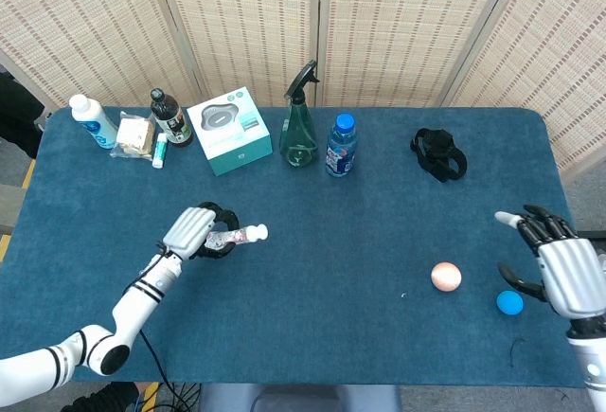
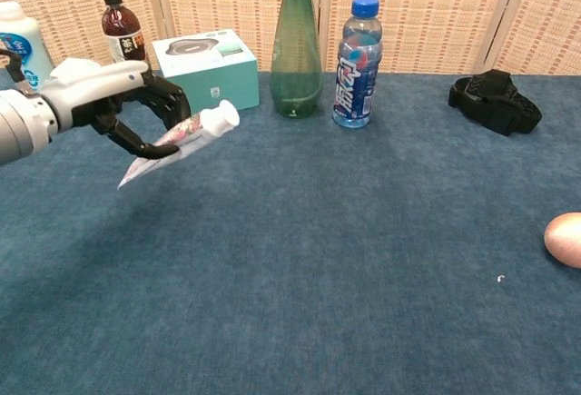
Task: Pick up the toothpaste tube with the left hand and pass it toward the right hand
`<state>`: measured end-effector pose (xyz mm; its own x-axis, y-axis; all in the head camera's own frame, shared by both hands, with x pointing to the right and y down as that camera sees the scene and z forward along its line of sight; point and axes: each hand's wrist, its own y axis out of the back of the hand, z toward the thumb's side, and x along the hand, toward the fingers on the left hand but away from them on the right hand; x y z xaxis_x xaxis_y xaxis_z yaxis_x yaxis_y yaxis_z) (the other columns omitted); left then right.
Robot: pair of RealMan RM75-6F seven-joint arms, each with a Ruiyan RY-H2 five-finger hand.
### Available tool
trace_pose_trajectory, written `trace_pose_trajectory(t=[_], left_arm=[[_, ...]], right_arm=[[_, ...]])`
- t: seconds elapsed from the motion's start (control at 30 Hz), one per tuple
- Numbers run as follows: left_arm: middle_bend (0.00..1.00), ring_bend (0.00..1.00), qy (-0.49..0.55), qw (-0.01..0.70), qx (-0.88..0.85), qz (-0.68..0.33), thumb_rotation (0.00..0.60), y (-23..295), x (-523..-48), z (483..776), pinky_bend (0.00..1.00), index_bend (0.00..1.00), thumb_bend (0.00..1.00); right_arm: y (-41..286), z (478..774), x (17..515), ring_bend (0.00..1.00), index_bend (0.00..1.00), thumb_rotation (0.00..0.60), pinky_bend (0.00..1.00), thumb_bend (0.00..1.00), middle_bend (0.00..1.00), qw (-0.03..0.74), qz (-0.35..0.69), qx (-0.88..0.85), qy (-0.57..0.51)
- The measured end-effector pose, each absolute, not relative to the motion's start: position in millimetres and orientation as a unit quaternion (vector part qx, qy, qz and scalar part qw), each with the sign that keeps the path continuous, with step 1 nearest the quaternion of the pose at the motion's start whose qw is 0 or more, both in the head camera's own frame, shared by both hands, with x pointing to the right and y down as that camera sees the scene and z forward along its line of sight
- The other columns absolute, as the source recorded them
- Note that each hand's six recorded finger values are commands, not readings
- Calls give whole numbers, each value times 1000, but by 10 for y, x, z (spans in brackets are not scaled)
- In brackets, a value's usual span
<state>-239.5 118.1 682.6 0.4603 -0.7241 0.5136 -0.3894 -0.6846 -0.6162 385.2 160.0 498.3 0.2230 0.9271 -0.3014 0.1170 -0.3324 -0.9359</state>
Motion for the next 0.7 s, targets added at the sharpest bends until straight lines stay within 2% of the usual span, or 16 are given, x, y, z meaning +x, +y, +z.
trace_pose_trajectory(t=[0.17, 0.3, 0.7], left_arm=[[592, 371, 335, 150, -856, -363, 600, 1159, -2343, 6576, 216, 545, 432], [593, 374, 323, 110, -874, -346, 600, 1172, -2214, 6501, 217, 546, 436], [593, 374, 293, 71, -902, -309, 600, 1102, -1838, 6382, 216, 546, 442]], right_arm=[[1399, 5019, 3387, 182, 319, 600, 265, 201, 359, 446, 420, -707, -353], [1284, 5055, 3000, 182, 337, 600, 265, 201, 359, 462, 371, -739, -321], [1081, 5215, 2093, 182, 394, 600, 265, 147, 359, 502, 279, -776, -261]])
